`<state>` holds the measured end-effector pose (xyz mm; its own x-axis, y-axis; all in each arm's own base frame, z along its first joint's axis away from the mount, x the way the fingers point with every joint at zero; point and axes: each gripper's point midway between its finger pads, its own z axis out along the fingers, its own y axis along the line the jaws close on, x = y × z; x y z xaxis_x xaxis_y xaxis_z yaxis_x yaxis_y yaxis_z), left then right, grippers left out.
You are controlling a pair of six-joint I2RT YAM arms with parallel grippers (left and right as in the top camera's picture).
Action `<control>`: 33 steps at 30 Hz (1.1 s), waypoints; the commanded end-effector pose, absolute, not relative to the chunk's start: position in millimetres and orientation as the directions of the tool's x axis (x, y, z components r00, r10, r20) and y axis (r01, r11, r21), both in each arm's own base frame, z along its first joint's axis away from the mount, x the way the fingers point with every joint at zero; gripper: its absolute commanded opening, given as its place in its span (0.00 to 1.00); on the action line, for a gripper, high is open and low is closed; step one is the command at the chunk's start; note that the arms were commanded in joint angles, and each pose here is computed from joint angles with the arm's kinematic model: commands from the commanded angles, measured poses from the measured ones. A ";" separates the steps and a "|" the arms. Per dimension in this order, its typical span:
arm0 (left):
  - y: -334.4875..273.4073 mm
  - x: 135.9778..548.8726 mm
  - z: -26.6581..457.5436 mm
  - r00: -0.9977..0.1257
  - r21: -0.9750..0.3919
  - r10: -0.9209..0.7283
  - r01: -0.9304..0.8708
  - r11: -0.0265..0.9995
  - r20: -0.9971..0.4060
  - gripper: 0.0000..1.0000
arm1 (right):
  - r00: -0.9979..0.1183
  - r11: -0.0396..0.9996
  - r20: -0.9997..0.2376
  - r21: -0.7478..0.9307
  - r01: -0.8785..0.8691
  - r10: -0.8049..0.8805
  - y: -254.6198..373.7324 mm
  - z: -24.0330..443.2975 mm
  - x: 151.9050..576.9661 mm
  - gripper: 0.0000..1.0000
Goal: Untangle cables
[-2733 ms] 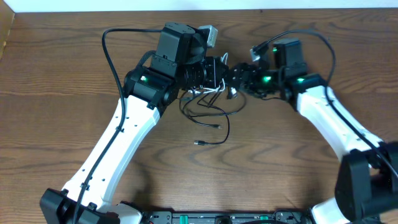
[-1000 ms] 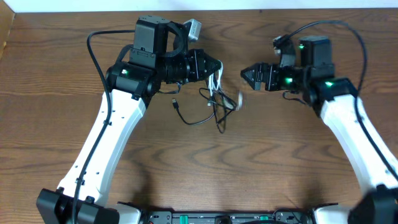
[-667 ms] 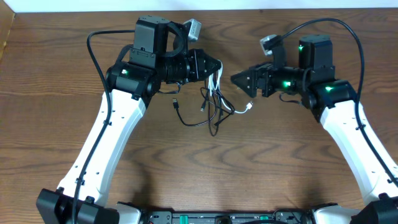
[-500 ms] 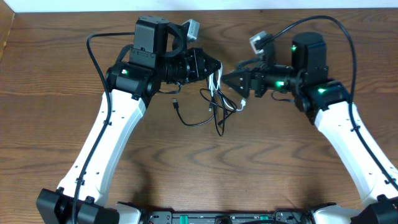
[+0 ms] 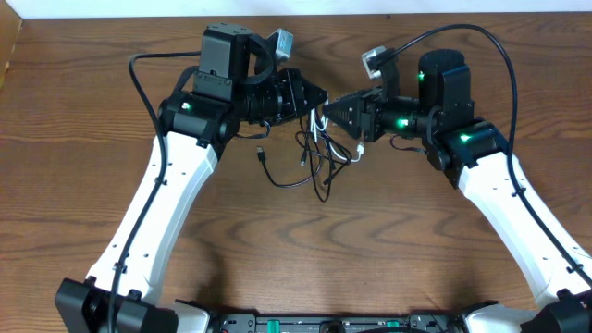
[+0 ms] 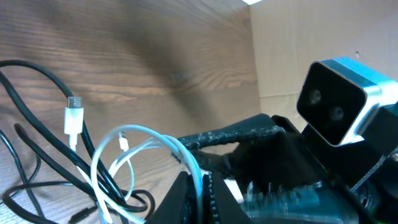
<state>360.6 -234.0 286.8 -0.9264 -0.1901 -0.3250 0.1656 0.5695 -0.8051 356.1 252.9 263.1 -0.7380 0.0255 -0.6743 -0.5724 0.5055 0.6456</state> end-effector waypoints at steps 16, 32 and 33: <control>-228.5 376.7 274.5 -0.913 -0.767 -0.206 0.156 0.623 -0.353 0.08 | -0.812 0.609 -0.573 0.686 -0.398 0.115 254.0 231.8 375.7 0.01; -185.1 379.9 243.7 -0.903 -0.628 -0.177 0.122 0.769 -0.391 0.08 | -0.772 0.874 -0.523 0.478 0.084 0.360 105.6 203.5 386.4 0.01; -183.1 380.6 242.4 -0.900 -0.614 -0.167 0.130 0.779 -0.402 0.08 | -0.770 0.884 -0.524 0.456 0.108 0.364 100.2 200.9 384.9 0.01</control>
<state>373.3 -192.0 239.6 -0.9210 -0.1990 -0.3350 0.0812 0.7429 -0.6645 379.8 125.3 198.7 -0.8175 0.3433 -0.4624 0.0409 0.8355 0.5480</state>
